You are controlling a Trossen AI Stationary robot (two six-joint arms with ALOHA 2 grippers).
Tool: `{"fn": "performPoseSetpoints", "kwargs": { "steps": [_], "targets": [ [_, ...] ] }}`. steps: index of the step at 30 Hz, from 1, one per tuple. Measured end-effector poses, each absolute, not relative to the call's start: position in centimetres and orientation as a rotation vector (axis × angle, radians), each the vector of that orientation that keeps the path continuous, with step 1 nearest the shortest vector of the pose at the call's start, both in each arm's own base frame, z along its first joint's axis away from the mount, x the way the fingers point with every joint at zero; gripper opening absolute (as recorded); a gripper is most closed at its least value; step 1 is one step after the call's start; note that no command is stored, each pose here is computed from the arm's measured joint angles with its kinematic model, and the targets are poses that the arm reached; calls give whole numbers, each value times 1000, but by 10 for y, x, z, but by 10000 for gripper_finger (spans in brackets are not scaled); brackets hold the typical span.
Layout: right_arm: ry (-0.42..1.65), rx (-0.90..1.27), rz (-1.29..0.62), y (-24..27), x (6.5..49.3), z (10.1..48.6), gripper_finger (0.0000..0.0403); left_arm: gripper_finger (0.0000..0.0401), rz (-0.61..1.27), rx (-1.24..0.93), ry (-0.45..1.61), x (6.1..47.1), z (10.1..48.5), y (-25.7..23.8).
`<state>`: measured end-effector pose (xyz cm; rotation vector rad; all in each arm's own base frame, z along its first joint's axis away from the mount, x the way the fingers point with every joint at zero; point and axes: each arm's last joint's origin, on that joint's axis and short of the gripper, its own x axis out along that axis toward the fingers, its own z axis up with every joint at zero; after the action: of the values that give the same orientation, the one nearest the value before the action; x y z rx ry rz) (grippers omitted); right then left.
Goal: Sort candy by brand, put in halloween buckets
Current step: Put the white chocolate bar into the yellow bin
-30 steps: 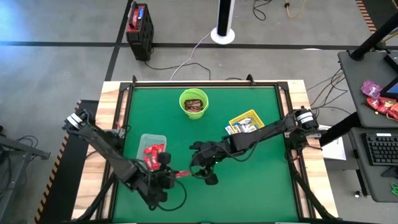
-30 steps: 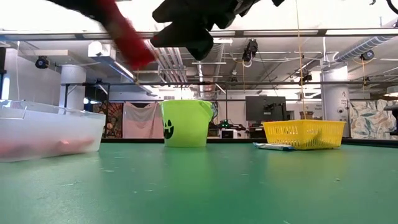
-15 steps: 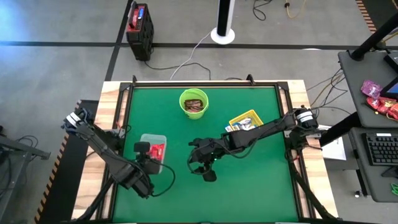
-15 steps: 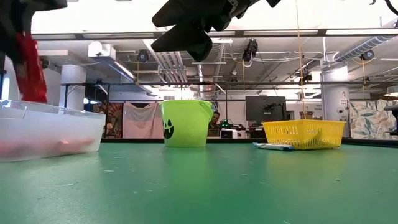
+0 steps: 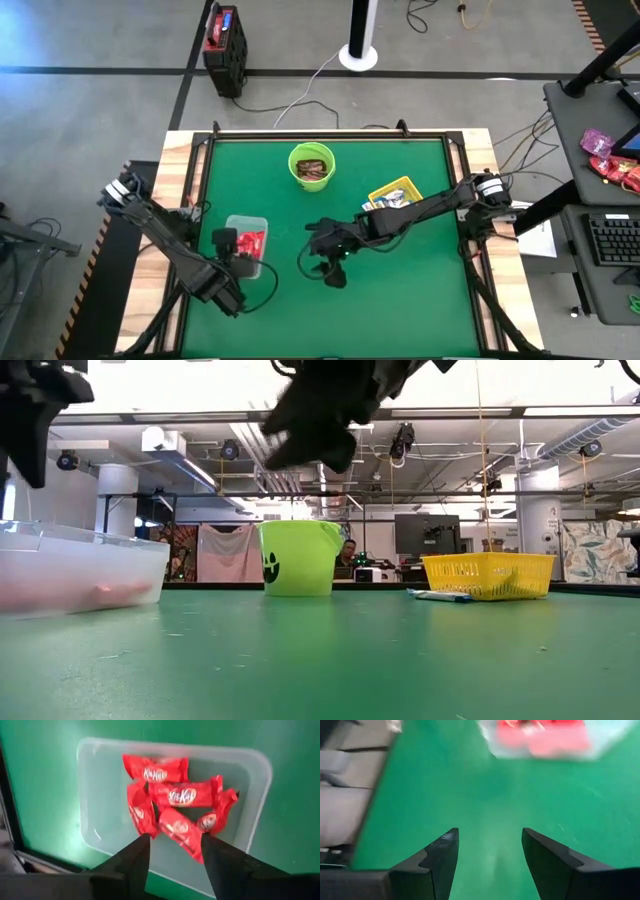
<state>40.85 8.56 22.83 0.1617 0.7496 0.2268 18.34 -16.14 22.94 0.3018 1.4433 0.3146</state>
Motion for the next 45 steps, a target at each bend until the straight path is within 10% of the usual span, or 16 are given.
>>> {"fn": "performPoseSetpoints", "kwargs": {
  "steps": [13, 23, 30, 45],
  "targets": [
    [1033, 303, -553, 55, 376, 208, 181, 158, 216, 355, 848, 174, 269, -152],
    [1012, 586, -885, 67, 353, 192, 22, 140, 179, 300, 480, 157, 269, -130],
    [680, 696, -1136, 86, 340, 183, 10, 129, 248, 349, 325, 150, 263, -120],
    [678, 771, -1374, 83, 312, 165, 11, 127, 257, 290, 250, 144, 282, -113]
  ]
}}
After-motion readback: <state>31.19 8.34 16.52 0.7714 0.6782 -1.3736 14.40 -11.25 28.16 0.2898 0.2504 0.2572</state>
